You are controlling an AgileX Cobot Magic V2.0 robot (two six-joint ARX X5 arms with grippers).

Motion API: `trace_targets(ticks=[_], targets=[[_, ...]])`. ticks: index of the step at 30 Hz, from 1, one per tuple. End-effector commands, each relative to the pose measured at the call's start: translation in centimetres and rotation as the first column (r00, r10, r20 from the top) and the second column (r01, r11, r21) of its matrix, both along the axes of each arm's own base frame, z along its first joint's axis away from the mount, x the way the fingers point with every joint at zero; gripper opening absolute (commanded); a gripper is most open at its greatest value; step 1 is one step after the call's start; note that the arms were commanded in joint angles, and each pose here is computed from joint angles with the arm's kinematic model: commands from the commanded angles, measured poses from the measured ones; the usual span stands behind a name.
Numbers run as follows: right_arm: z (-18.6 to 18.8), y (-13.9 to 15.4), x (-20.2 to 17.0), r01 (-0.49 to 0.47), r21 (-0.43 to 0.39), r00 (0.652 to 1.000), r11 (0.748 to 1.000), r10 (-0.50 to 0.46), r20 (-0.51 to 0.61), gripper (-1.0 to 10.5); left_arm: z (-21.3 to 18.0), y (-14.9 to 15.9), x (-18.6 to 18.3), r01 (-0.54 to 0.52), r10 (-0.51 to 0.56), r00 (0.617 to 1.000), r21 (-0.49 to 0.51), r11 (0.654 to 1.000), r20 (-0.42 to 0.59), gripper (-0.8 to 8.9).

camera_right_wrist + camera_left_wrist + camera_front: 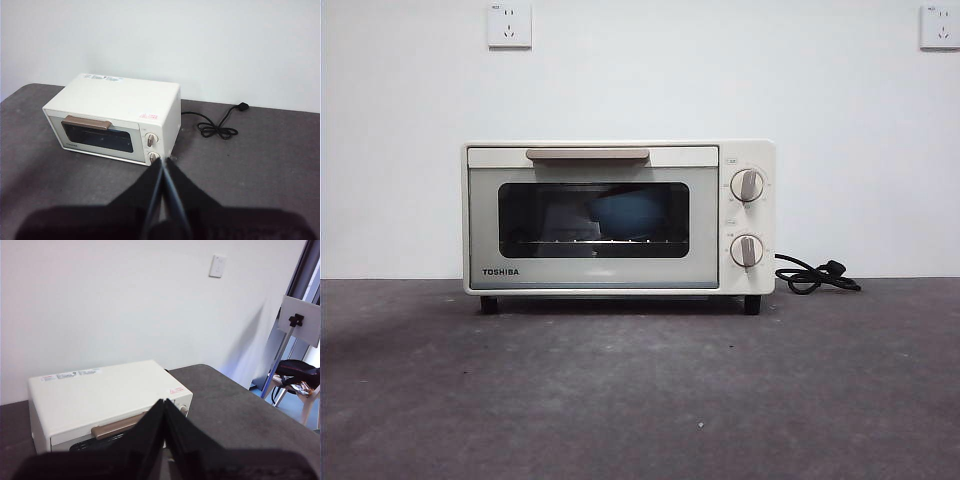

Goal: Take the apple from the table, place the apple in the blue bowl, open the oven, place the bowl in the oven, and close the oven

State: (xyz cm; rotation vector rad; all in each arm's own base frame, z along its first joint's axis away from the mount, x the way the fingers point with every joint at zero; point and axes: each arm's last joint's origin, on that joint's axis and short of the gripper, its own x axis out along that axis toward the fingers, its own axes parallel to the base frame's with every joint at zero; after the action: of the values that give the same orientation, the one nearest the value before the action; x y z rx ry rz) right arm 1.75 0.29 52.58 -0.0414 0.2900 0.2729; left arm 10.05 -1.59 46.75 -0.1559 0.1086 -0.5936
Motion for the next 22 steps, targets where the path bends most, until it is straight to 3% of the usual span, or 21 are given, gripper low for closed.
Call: trace_targets(ticks=[1, 4, 9, 17, 22], targets=[[-0.3, 0.2, 0.4, 0.001, -0.023, 1.0, 1.0, -0.002, -0.031, 0.0, -0.1, 0.0, 0.2, 0.0, 0.0, 1.0, 0.011, 1.0, 0.0, -0.04], [-0.3, 0.3, 0.6, 0.001, -0.027, 0.999, 1.0, -0.002, -0.038, 0.0, -0.4, 0.1, 0.3, -0.067, 0.057, 0.996, 0.147, 0.987, 0.069, -0.04], [-0.3, 0.6, 1.2, 0.001, -0.034, 0.999, 0.999, -0.003, -0.052, 0.0, -3.6, 0.6, 1.5, -0.248, 0.233, 0.968, 0.212, 0.945, 0.091, -0.04], [-0.4, 1.4, 2.8, -0.001, -0.053, 0.996, 0.999, -0.004, -0.09, 0.0, -16.9, 1.1, 1.8, -0.439, 0.401, 0.891, 0.179, 0.88, 0.212, -0.04], [-0.5, 2.2, 4.3, -0.003, -0.072, 0.992, 0.997, -0.006, -0.126, 0.0, -25.3, 1.4, 0.7, -0.523, 0.49, 0.849, 0.184, 0.832, 0.198, -0.04]])
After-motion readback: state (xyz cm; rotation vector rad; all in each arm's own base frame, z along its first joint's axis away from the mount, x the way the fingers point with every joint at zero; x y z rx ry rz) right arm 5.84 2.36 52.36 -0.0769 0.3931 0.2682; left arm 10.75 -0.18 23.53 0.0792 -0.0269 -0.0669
